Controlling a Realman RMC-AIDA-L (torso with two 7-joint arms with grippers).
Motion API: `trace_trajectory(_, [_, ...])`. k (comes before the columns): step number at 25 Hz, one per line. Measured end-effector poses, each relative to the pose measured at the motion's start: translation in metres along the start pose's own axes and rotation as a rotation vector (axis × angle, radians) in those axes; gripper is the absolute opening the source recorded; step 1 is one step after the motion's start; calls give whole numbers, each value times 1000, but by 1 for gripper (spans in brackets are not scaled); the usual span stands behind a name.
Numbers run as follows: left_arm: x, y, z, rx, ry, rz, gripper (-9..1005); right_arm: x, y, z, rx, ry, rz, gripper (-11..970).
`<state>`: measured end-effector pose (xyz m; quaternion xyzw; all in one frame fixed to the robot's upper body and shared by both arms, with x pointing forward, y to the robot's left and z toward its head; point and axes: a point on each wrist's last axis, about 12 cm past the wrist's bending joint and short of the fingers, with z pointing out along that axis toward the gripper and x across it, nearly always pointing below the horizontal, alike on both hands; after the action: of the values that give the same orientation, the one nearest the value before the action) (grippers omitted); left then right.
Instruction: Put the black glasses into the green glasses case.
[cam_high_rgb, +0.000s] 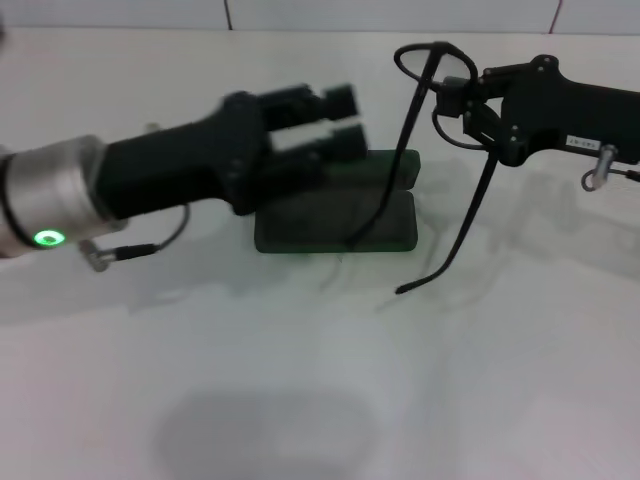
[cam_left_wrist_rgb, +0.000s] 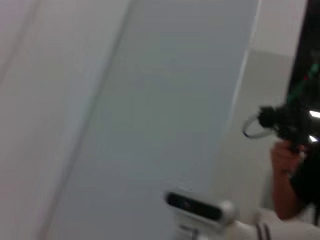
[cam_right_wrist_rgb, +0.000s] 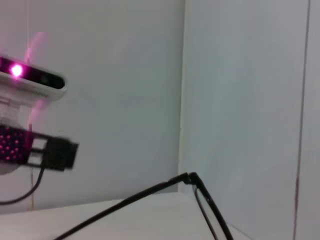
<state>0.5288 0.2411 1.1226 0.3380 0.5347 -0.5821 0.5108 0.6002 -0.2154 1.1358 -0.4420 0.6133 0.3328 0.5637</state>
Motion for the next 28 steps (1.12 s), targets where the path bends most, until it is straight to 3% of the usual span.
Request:
trace_trajectory(4, [-1,6,28,84,93,-23,513,3,2,11,-26,13,25,108])
trace_trajectory(9, [2,15,44,63,160,-58,513,3,11,20,-88,27,13,108])
trace_trajectory(19, [7,16,40,26,166,-71,513,-2,23,29,-200,21,-9,107])
trace_trajectory(28, [8,13,28,12,150,-76,513,1,14,16,-119,13,6,108])
